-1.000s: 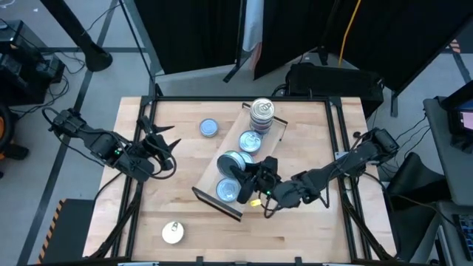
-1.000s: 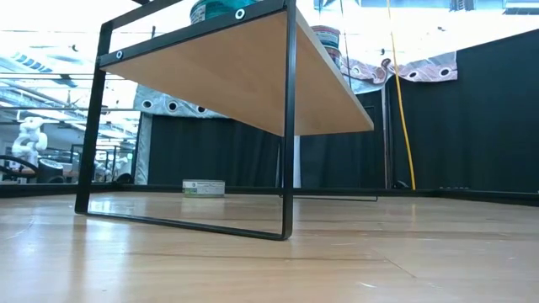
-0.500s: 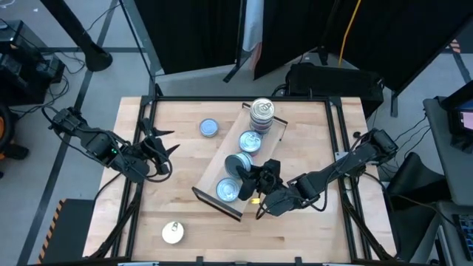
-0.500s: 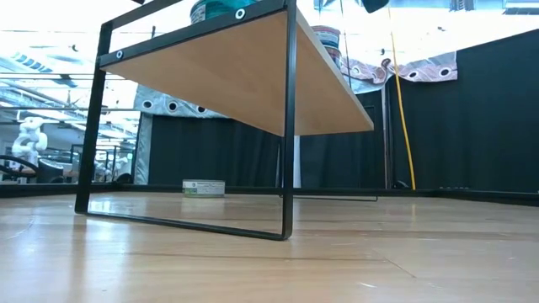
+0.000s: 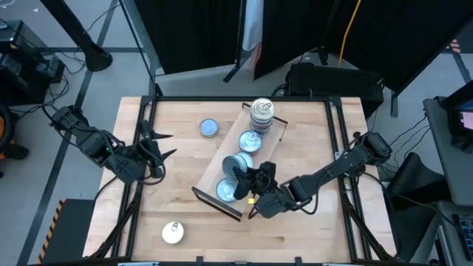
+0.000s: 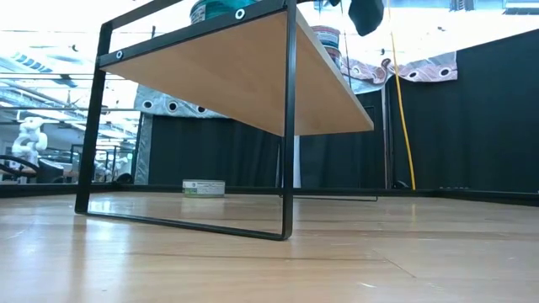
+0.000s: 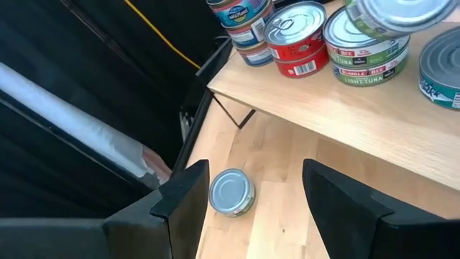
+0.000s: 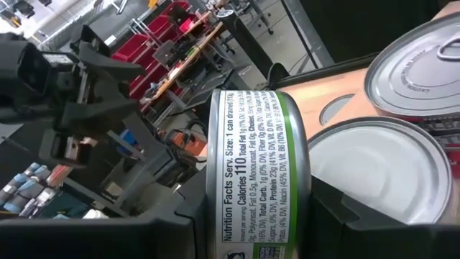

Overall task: Stack canned seafood by type on shelf
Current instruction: Stack the green tuna can on top of the green tuna can on the shelf

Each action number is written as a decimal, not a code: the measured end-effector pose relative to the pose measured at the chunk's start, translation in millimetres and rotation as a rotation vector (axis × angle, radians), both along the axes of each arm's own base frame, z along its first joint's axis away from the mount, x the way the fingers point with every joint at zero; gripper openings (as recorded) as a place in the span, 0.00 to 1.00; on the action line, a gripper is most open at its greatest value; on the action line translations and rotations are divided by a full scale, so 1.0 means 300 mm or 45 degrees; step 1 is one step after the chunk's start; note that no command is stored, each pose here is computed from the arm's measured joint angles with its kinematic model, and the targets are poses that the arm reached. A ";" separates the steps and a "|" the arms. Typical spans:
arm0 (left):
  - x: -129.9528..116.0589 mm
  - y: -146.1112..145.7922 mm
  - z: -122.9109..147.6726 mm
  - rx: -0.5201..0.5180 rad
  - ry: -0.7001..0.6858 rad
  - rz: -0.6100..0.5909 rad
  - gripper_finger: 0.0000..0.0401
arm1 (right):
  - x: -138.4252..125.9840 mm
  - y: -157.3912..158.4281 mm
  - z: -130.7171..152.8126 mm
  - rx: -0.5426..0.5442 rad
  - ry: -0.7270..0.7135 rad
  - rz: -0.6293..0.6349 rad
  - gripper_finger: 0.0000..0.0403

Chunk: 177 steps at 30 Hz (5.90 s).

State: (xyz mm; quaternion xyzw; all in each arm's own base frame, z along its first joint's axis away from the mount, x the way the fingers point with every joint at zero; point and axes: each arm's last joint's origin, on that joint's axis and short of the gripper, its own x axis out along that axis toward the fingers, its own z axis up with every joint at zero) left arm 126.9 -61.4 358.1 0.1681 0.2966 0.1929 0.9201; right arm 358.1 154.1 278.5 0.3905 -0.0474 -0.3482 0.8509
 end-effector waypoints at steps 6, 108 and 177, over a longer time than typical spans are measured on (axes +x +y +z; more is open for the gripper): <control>-0.001 0.000 0.000 0.000 0.000 -0.002 0.56 | 0.005 -0.013 0.001 0.002 -0.008 -0.022 0.34; 0.019 0.005 0.023 0.144 -0.165 0.143 0.56 | -0.172 -0.188 0.204 -0.094 0.371 0.304 0.90; 0.400 0.771 -0.608 -0.480 0.908 0.125 0.02 | -0.349 -0.163 0.182 -0.977 1.079 0.008 0.90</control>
